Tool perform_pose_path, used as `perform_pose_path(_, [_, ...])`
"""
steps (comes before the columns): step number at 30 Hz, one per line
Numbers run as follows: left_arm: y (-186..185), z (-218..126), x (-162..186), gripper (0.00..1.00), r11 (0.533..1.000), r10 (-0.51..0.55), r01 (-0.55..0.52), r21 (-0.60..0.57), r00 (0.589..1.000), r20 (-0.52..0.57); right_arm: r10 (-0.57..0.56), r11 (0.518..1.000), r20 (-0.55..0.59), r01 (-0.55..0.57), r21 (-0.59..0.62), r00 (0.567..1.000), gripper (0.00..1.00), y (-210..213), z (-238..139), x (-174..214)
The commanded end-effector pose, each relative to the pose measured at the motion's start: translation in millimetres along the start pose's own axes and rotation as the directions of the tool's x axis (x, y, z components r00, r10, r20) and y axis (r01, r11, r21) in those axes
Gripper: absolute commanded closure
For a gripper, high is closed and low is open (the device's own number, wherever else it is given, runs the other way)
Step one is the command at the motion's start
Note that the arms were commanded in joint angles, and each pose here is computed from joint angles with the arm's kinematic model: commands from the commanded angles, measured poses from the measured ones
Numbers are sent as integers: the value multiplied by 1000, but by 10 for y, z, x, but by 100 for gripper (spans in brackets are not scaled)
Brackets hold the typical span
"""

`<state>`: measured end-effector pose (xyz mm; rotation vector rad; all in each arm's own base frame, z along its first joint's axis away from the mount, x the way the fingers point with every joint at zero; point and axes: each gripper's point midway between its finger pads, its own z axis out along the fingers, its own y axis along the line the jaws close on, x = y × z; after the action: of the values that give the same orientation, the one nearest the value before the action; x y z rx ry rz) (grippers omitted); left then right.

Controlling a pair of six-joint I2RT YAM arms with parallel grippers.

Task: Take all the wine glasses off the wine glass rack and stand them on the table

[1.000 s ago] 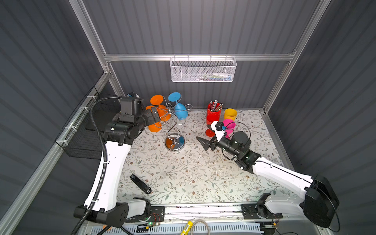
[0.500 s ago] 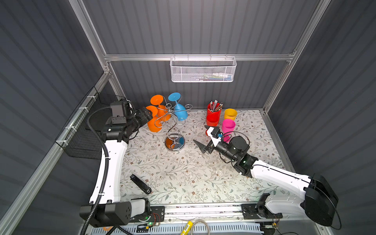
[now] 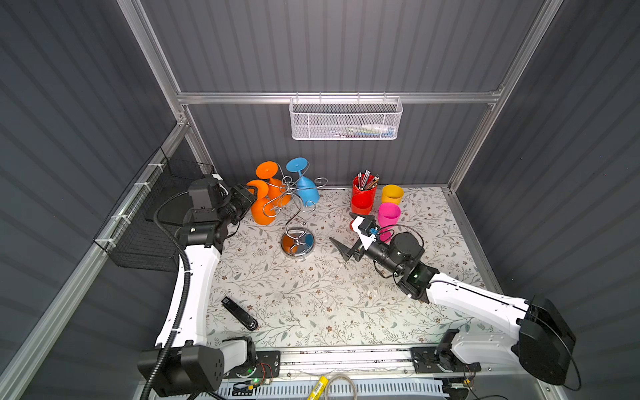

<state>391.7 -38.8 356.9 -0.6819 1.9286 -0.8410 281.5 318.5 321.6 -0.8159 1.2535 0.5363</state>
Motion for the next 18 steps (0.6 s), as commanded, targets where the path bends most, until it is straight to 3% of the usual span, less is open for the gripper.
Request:
perform_pose_path(1, [-150, -46, -73, 54, 997, -29, 26, 79, 999, 30, -12, 1000, 1, 12, 12, 1000, 2, -15, 19, -14])
perform_pose_path(16, [-138, -18, -66, 91, 991, -60, 54, 120, 997, 49, -16, 1000, -9, 16, 24, 1000, 2, -32, 40, 20])
perform_pose_path(18, [-145, -22, -75, 92, 991, -58, 51, 123, 997, 54, -13, 1000, -9, 14, 27, 1000, 2, -39, 41, 19])
